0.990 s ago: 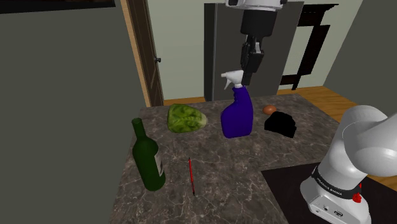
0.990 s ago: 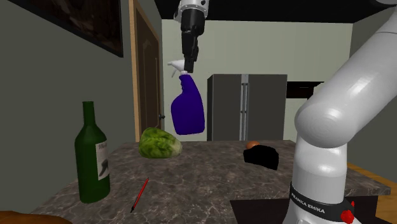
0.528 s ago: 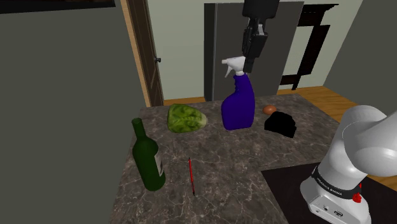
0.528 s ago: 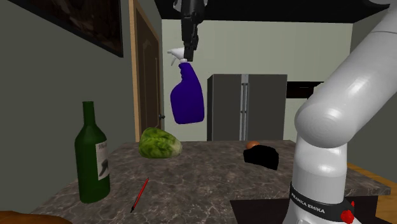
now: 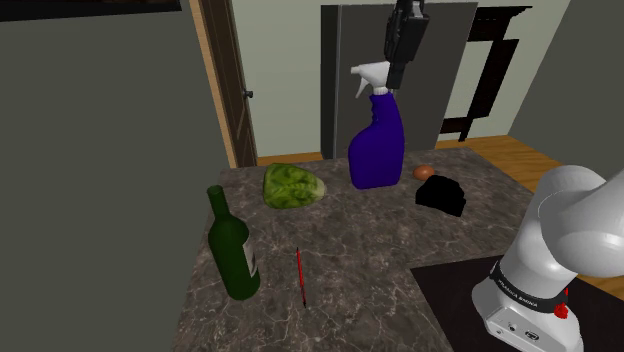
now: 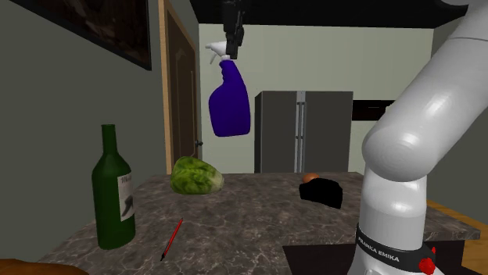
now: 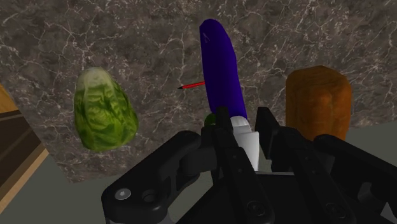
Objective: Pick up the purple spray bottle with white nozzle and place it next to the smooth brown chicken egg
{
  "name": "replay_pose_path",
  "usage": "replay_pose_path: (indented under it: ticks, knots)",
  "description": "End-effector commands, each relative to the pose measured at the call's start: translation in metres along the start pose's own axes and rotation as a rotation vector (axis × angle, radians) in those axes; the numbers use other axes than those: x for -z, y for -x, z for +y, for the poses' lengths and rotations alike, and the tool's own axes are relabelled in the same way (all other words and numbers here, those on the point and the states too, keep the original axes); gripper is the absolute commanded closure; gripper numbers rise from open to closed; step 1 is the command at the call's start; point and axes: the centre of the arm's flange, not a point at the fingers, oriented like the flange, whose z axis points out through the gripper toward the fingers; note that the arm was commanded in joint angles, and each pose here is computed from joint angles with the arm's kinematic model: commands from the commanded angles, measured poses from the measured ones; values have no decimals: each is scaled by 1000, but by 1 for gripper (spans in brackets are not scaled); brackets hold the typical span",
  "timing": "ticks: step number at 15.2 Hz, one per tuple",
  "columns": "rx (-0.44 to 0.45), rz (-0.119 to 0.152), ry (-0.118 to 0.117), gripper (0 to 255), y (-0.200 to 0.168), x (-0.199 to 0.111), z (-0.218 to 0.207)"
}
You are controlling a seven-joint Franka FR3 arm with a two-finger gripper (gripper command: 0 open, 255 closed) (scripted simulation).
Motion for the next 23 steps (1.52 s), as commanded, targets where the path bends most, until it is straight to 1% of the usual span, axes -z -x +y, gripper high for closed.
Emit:
replay_pose_path:
  ticks: [1,3,23]
  knots:
    - [0,0,0,255,-1,11,-1]
    - [0,0,0,255,-2,20,-1]
    - [0,0,0,255,59,-45,247]
